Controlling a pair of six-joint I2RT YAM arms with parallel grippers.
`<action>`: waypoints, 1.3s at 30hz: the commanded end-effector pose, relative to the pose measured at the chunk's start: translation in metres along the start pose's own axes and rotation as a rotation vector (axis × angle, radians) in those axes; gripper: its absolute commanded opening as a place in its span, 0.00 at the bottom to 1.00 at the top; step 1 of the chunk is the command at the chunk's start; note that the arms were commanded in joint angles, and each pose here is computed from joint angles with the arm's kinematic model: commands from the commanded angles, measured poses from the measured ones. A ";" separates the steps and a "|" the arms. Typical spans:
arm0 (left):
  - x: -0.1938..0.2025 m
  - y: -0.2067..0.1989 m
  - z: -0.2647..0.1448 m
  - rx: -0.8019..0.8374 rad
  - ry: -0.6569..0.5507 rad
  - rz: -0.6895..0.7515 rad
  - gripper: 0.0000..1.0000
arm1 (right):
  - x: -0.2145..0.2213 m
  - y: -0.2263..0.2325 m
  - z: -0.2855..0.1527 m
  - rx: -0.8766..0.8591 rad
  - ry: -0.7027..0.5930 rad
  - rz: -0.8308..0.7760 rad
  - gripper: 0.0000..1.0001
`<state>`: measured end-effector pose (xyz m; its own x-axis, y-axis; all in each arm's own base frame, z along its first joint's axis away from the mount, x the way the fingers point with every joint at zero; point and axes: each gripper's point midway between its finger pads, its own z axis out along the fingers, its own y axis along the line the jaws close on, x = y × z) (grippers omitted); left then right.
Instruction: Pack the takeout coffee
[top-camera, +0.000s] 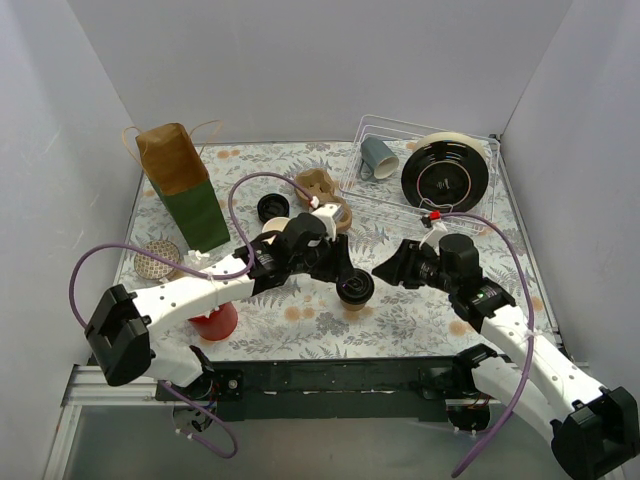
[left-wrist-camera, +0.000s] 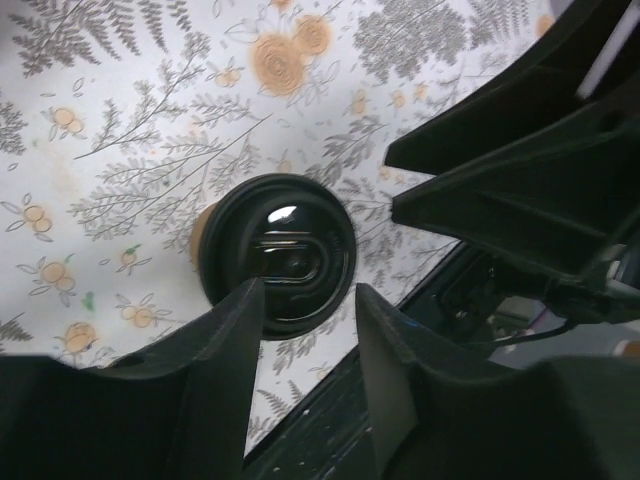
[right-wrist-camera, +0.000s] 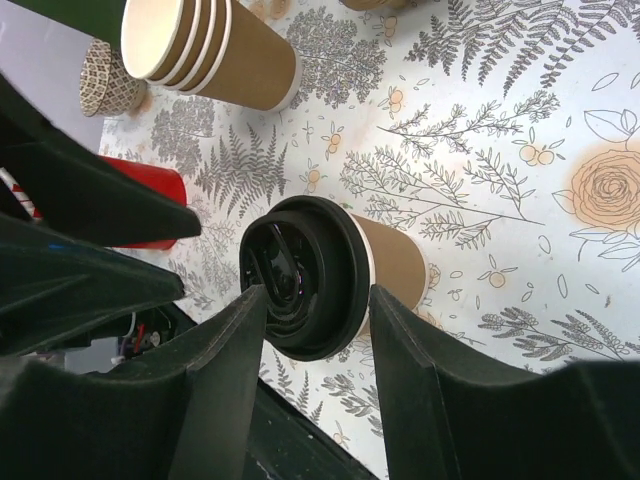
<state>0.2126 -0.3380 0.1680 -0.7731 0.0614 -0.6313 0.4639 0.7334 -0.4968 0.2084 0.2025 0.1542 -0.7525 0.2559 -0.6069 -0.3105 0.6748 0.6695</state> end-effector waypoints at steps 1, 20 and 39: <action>-0.029 -0.035 -0.007 0.090 -0.087 0.031 0.25 | -0.003 0.001 -0.005 0.007 -0.004 -0.056 0.54; 0.023 -0.012 0.045 0.032 0.048 0.080 0.00 | 0.022 -0.014 0.003 -0.007 0.054 -0.051 0.50; 0.050 0.013 0.048 -0.020 0.078 0.058 0.00 | 0.038 -0.024 0.010 -0.042 0.014 0.036 0.37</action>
<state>0.2088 -0.3771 0.1298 -0.7517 0.1086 -0.6505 0.5310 0.6845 -0.4994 0.1904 0.2024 0.1078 -0.7891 0.2384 -0.5661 -0.3027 0.6510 0.6961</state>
